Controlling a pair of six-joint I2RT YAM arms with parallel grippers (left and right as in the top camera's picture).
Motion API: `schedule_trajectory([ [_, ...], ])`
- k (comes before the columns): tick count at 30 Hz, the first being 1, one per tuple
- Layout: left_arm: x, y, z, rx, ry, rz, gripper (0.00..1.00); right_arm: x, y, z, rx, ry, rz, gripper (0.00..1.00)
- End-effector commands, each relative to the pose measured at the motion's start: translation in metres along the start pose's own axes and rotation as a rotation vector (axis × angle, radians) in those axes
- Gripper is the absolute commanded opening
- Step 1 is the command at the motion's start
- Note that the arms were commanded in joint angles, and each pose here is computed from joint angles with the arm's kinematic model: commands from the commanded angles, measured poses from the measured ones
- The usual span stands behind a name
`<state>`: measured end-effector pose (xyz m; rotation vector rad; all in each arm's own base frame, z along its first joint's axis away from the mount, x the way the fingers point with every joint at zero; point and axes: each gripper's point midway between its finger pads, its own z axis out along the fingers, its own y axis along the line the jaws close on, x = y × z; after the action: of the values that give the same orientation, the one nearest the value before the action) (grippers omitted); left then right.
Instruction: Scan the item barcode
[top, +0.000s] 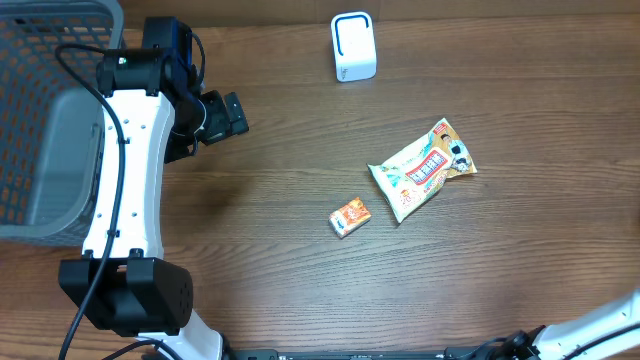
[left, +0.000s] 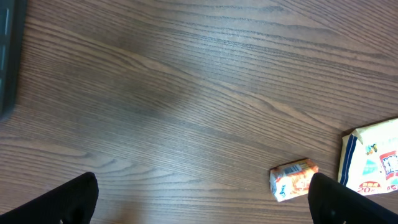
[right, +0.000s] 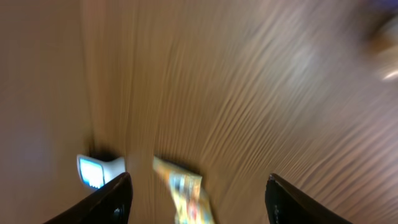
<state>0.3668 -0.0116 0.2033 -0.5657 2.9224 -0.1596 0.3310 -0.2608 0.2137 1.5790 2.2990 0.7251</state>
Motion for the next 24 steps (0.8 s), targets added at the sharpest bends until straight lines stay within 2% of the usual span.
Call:
schedule_trajectory([
  [1, 0.000, 0.002, 0.005, -0.012, 0.012, 0.022, 1.00, 0.061, 0.062, 0.024, -0.095, 0.151, -0.331, 0.72],
  [6, 0.000, 0.002, 0.005, -0.011, 0.012, 0.022, 1.00, 0.130, 0.083, 0.078, 0.063, 0.303, -0.506, 0.75],
  [7, 0.000, 0.002, 0.005, -0.012, 0.012, 0.022, 1.00, 0.143, 0.086, 0.088, 0.085, 0.327, -0.535, 0.88],
  [9, 0.000, 0.002, 0.005, -0.011, 0.012, 0.022, 1.00, 0.190, 0.100, 0.123, 0.106, 0.403, -0.656, 0.91],
  [13, 0.000, 0.002, 0.005, -0.011, 0.012, 0.022, 1.00, 0.248, 0.117, 0.158, 0.113, 0.467, -0.765, 0.95],
  [16, 0.000, 0.002, 0.005, -0.012, 0.012, 0.022, 1.00, 0.284, 0.125, 0.167, 0.128, 0.501, -0.781, 0.95],
  [20, 0.000, 0.002, 0.005, -0.012, 0.012, 0.022, 1.00, 0.328, 0.113, 0.162, 0.198, 0.602, -0.819, 0.95],
  [24, 0.000, 0.002, 0.005, -0.012, 0.012, 0.022, 1.00, 0.346, 0.097, 0.151, 0.270, 0.675, -0.804, 0.95],
])
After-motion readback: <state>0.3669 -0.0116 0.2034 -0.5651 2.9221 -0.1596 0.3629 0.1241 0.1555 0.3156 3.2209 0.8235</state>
